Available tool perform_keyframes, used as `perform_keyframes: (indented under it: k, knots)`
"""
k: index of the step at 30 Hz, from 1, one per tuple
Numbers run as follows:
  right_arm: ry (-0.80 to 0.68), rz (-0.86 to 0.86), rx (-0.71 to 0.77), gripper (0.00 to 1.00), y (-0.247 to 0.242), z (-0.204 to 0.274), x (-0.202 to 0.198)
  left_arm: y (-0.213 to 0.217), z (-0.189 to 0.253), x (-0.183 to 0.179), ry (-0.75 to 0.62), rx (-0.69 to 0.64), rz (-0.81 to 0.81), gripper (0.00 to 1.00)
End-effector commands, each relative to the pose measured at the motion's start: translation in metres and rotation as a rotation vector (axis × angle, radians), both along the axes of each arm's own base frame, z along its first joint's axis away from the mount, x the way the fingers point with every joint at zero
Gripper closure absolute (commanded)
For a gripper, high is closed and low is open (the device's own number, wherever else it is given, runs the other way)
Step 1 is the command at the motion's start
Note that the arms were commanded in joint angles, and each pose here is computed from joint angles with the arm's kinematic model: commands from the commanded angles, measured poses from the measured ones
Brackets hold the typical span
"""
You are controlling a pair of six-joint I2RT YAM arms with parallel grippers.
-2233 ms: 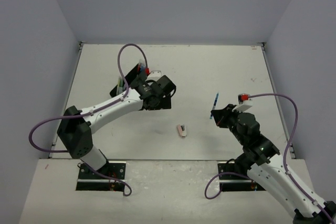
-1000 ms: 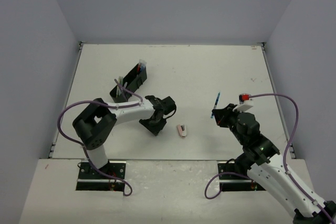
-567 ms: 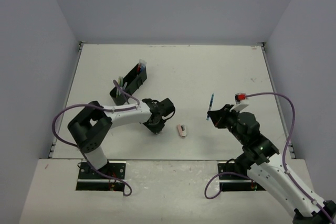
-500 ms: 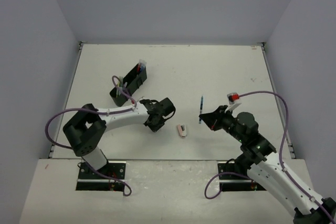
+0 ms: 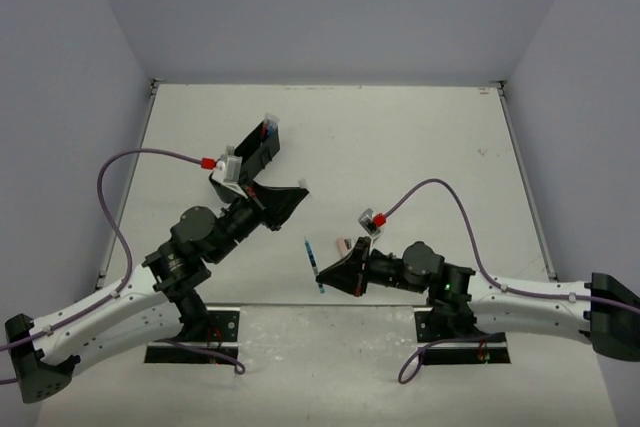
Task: Sort the stationery into containers
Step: Close the pen cap on the pen.
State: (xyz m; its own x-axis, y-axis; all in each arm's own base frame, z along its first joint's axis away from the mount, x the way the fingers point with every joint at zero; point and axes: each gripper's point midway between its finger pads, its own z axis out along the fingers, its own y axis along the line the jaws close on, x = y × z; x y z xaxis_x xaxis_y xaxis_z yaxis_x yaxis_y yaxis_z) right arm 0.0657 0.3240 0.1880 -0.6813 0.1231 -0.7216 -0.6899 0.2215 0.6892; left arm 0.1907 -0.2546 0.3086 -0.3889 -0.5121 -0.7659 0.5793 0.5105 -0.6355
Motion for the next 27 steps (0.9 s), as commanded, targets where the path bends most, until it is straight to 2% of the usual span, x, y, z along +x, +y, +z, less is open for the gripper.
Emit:
perform_keyframes:
  k: [1, 6, 12, 18, 27]
  knots:
    - [-0.115, -0.157, 0.166, 1.00, 0.012, 0.062, 0.021, -0.004, 0.026, -0.021, -0.195, -0.042, -0.104, 1.00]
    - [-0.160, -0.237, 0.150, 1.00, 0.006, 0.069, 0.032, -0.005, 0.028, -0.028, -0.209, -0.057, -0.141, 1.00]
    - [-0.208, -0.300, 0.086, 1.00, -0.001, 0.072, 0.044, -0.017, 0.016, -0.030, -0.156, -0.043, -0.187, 1.00]
    - [-0.219, -0.322, 0.078, 1.00, -0.008, 0.068, 0.047, -0.021, 0.009, -0.025, -0.072, -0.035, -0.181, 1.00]
    - [-0.226, -0.290, 0.037, 1.00, -0.003, 0.060, 0.043, -0.009, 0.021, -0.017, -0.069, -0.050, -0.102, 1.00]
